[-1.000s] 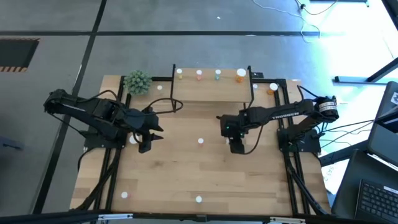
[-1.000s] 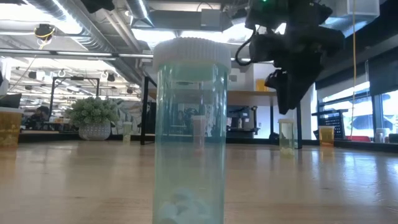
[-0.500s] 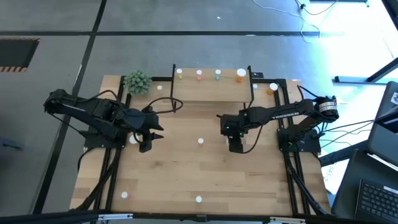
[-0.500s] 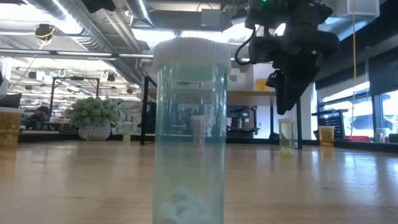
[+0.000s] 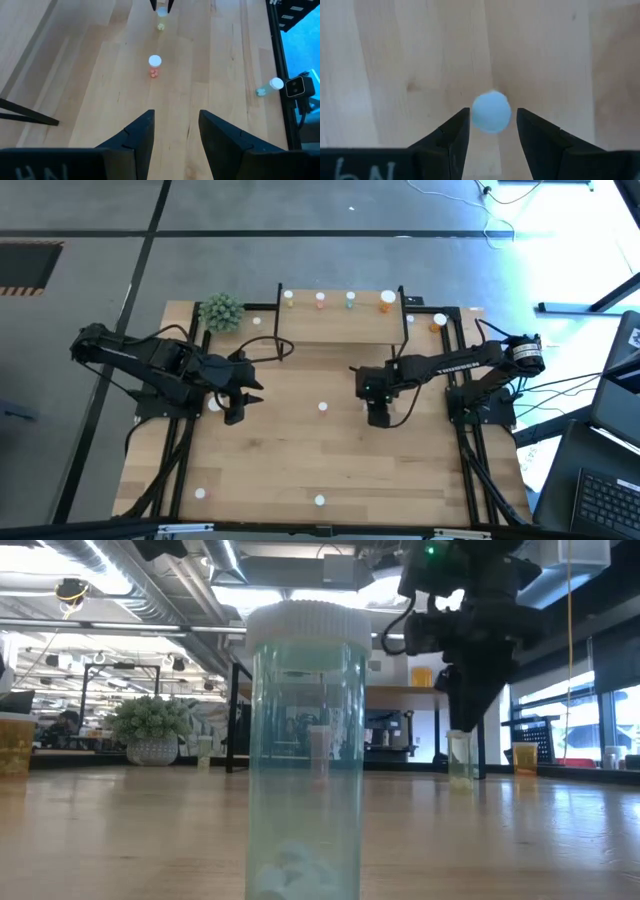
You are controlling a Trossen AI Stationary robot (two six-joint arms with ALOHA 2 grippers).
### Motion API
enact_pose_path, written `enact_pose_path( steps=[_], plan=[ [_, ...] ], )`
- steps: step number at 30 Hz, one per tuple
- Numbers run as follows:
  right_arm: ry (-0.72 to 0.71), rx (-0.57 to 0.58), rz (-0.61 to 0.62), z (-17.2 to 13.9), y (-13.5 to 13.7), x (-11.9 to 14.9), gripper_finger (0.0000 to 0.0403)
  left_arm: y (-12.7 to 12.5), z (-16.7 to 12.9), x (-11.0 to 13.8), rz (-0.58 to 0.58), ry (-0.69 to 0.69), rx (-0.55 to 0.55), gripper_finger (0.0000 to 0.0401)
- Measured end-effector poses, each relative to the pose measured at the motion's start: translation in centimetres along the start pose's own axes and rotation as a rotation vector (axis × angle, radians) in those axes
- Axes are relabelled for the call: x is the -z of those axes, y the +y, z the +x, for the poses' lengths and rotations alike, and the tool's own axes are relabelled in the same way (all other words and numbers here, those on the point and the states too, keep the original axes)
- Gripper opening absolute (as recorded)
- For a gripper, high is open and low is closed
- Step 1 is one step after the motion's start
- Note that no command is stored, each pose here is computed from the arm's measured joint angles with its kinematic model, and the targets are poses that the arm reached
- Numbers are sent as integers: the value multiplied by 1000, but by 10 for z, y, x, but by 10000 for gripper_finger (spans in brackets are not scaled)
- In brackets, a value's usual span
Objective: Pick and place medicine bottles onto shelf by color
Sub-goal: Put the bottom yellow pill bottle on the shelf aligned with the other yellow pill bottle
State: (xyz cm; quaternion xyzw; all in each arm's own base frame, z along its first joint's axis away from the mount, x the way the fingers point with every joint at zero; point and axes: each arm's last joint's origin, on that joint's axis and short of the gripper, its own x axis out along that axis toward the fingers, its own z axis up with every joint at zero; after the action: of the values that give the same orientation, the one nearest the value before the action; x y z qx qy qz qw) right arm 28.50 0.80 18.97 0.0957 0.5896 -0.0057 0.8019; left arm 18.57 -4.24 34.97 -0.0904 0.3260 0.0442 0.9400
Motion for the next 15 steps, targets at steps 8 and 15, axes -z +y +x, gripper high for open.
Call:
enact_pose_path(
  steps=[8, 15],
  plan=[
    [-24, -4, -4, 0, 0, -2, 166, 0, 0, 0, 0, -1, 0, 149],
    [-23, -4, 1, 0, 0, -2, 166, 0, 0, 0, 0, 0, 1, 149]
  ],
)
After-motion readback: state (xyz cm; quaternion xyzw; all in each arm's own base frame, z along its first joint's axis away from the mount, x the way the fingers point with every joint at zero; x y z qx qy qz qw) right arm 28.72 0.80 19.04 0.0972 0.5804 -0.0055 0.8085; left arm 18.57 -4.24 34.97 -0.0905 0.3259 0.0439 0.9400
